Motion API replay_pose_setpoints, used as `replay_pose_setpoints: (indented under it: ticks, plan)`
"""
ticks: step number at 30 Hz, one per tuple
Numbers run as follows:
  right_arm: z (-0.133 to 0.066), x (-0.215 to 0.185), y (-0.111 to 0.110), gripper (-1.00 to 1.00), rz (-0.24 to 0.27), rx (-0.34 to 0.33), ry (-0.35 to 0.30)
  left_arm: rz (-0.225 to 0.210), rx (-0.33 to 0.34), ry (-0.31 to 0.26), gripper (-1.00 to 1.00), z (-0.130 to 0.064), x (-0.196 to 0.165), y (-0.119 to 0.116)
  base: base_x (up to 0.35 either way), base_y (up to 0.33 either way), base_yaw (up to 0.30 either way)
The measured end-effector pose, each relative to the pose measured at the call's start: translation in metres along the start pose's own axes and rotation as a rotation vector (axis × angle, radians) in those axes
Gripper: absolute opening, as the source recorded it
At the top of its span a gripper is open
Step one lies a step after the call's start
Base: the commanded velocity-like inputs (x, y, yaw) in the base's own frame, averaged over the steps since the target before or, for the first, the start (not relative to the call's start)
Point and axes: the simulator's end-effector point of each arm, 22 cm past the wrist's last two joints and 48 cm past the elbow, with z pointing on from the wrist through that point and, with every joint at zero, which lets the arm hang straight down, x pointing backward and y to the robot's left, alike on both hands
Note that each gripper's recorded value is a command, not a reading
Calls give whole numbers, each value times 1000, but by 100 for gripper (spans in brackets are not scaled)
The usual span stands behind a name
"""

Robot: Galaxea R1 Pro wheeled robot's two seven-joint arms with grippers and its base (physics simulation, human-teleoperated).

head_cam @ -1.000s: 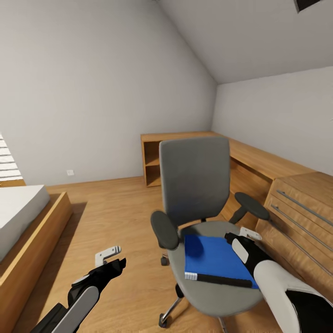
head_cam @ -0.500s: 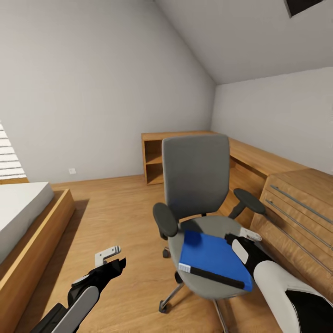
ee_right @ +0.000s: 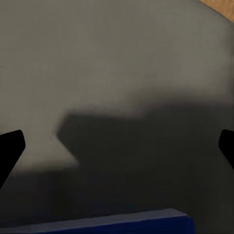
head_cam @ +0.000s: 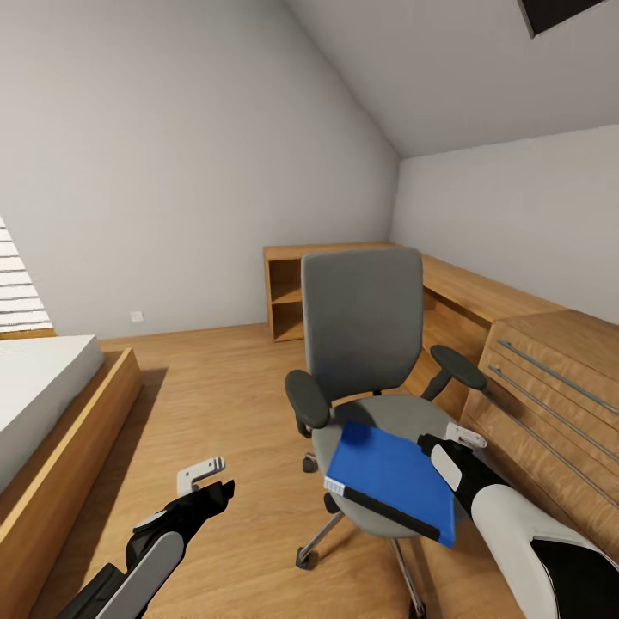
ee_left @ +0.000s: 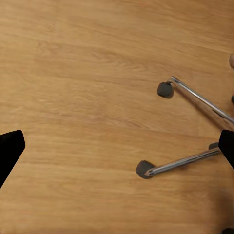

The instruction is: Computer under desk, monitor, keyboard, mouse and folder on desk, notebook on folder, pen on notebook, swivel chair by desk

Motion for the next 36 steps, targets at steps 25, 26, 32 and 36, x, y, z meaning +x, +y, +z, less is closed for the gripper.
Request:
replay_pose_setpoints:
  ticks: [25,26,32,36]
  plan:
    - [-10,-10,1,100,12,3,17,-2,1,4,100,-11,-17,-7,-46,0,0]
    - [-11,-12,2,100,13,1,16,-2,1,4,100,-12,-19,-7,0,0,0]
    - [-21,-44,11,100,29,-17,-27,-1,1,7,100,-19,-27,-11,0,0,0]
    - [-28,-61,15,100,37,-23,-48,0,1,8,100,-23,-34,-14,0,0,0]
